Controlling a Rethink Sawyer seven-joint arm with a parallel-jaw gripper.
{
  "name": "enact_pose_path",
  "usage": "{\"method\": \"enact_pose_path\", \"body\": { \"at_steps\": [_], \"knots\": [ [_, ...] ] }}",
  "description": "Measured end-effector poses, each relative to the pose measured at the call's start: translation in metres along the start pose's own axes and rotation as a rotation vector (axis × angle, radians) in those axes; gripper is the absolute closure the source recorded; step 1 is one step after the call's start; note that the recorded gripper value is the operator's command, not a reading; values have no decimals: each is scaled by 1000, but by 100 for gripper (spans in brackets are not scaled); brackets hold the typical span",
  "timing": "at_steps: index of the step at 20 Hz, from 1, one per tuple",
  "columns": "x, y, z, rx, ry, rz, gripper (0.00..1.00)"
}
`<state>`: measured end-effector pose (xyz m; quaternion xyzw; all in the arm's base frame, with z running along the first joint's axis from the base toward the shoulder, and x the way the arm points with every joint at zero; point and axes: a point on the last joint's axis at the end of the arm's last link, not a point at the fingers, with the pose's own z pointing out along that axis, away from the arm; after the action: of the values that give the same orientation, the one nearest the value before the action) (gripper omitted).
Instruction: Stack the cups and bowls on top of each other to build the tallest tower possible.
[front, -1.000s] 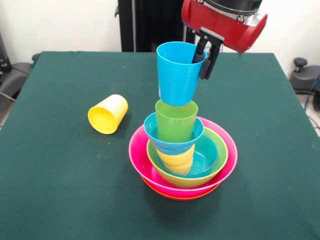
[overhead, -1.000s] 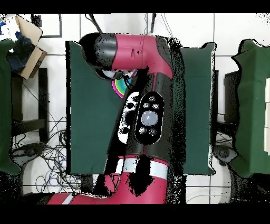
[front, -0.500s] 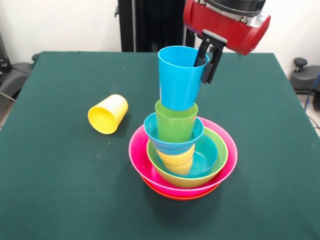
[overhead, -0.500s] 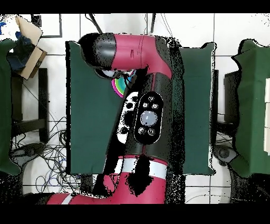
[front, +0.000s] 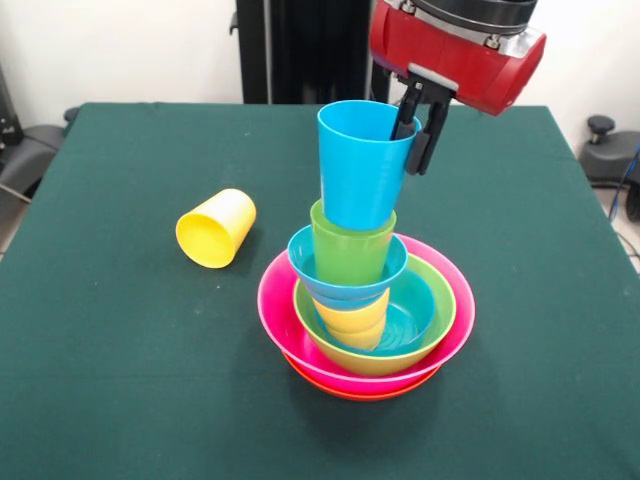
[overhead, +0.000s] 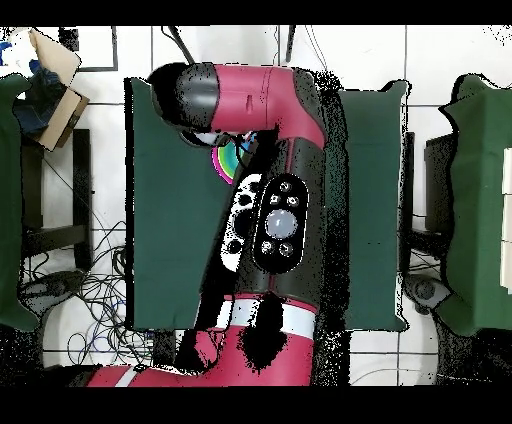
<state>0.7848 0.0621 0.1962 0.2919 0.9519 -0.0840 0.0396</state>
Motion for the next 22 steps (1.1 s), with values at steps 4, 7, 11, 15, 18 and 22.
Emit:
{"method": "enact_pose_path", "body": {
  "at_steps": [4,7,11,15,18,22],
  "knots": [
    [1,1,0,-1,-1,0,100],
    [2,2,0,0,-1,-2,100],
    [3,3,0,2,-2,-5,100],
    [4,3,0,4,-3,-6,100],
    [5,3,0,9,-3,-6,100],
    [8,1,2,18,0,-7,100]
  ]
}}
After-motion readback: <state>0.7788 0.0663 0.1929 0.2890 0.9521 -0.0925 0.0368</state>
